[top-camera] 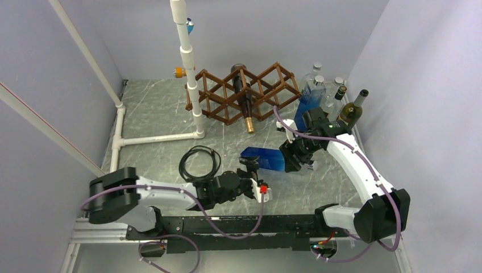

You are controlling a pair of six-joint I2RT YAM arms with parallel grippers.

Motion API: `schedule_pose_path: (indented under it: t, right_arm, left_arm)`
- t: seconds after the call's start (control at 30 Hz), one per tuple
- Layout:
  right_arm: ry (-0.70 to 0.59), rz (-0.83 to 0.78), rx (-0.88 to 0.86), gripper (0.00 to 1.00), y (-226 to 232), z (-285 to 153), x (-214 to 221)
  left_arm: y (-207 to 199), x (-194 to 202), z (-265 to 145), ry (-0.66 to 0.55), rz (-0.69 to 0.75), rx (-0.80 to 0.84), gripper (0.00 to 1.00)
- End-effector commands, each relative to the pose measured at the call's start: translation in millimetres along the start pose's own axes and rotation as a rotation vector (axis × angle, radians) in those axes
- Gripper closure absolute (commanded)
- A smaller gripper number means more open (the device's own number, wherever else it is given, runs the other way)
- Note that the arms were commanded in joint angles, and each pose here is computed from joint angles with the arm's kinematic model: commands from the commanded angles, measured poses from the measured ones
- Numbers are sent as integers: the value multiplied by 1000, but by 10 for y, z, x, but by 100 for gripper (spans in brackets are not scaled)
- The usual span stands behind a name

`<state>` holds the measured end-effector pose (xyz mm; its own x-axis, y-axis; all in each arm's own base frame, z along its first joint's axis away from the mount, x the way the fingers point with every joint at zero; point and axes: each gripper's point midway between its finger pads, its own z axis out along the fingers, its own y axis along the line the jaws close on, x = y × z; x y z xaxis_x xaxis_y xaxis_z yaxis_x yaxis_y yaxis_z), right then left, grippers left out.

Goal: Take the wine bottle off the wine rack
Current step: Pick up the wine bottle from the wine rack.

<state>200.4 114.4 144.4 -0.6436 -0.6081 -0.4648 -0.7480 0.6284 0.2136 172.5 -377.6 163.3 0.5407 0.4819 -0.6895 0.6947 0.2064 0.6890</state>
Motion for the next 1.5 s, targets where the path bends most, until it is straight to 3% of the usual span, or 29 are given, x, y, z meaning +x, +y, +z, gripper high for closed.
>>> schedule_pose_path:
  t: [0.0, 0.7, 0.77, 1.03, 1.07, 1.13, 1.23, 1.47]
  right_arm:
    - [-155, -53, -72, 100, 197, -181, -439]
    - [-165, -25, -162, 100, 357, -143, -562]
    - [-167, -24, -166, 100, 362, -145, -572]
    - [-158, -26, -196, 100, 394, -126, -584]
    - [-156, -29, -202, 100, 400, -125, -584]
    - [-156, -39, -211, 95, 414, -132, -585]
    - [-158, -48, -229, 81, 442, -140, -588]
    - [-166, -58, -261, 51, 481, -155, -634]
  left_arm:
    - [391, -286, 166, -117, -18, -225, 1]
    - [285, 150, 715, -53, -79, -277, 1]
    - [299, 205, 730, -41, -81, -279, 5]
    - [294, 253, 786, -28, -81, -247, 32]
    - [293, 250, 784, -30, -82, -242, 41]
    - [283, 251, 765, -29, -93, -231, 73]
    - [273, 186, 705, -42, -130, -199, 97]
    - [314, 67, 468, -106, -223, -197, 100]
